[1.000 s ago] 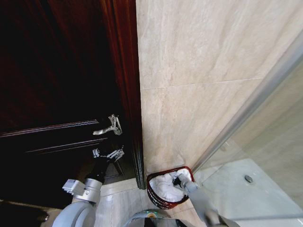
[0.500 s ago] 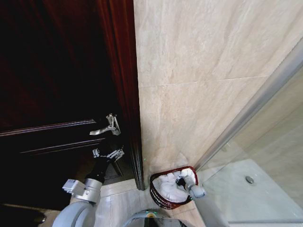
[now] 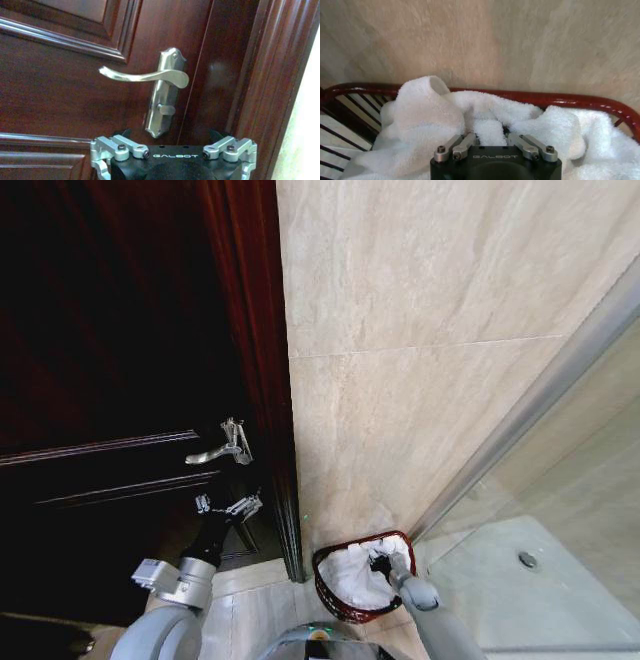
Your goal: Discard the used towel into the hamper.
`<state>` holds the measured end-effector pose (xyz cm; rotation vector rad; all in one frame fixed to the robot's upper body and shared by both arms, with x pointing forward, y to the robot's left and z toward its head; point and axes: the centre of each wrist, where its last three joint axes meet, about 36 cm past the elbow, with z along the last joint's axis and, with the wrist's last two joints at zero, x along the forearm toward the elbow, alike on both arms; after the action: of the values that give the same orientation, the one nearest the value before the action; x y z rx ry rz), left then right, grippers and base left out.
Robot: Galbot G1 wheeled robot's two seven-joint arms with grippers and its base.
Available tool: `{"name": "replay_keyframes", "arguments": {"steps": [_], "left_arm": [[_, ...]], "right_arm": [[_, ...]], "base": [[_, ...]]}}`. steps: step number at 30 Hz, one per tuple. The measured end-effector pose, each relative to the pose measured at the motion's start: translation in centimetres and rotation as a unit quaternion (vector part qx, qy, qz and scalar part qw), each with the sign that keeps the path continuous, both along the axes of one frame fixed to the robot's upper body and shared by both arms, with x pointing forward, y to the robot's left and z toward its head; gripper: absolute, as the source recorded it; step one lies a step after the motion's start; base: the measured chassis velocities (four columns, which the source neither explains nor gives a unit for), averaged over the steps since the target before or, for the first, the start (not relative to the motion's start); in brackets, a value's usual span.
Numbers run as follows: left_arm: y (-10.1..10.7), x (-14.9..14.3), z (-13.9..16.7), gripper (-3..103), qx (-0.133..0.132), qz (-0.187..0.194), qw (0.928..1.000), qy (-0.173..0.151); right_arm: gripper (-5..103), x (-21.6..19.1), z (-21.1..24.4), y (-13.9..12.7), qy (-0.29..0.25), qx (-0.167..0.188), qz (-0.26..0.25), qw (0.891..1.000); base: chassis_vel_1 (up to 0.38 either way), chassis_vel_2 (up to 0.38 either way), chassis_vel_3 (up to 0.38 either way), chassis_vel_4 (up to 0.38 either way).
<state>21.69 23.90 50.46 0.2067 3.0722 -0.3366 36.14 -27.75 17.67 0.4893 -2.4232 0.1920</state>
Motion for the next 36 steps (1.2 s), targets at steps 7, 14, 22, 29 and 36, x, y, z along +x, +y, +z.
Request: {"name": "replay_keyframes", "arguments": {"steps": [7, 14, 22, 29, 36], "left_arm": [[0.0, 0.0, 0.0, 100, 0.000, 0.000, 1.0000, 0.000], [0.0, 0.0, 0.0, 100, 0.000, 0.000, 1.0000, 0.000], [0.0, 0.0, 0.0, 100, 0.000, 0.000, 1.0000, 0.000], [0.0, 0.0, 0.0, 100, 0.000, 0.000, 1.0000, 0.000], [0.0, 0.0, 0.0, 100, 0.000, 0.000, 1.0000, 0.000]], "right_arm": [[18, -0.6, 1.8, -1.1, -0.019, -0.015, 0.006, 1.000], [18, -2.7, 2.9, -0.8, -0.056, -0.023, 0.033, 0.998], [18, -5.8, -0.4, 0.2, -0.072, -0.018, 0.051, 0.996], [18, -8.0, -1.2, 0.8, -0.103, -0.010, 0.025, 0.994], [18, -10.2, 1.3, 0.9, -0.115, -0.009, -0.019, 0.993]], "base": [[0.000, 0.000, 0.000, 0.000], [0.000, 0.000, 0.000, 0.000], [0.000, 0.000, 0.000, 0.000], [0.000, 0.000, 0.000, 0.000], [0.000, 0.000, 0.000, 0.000]]}}
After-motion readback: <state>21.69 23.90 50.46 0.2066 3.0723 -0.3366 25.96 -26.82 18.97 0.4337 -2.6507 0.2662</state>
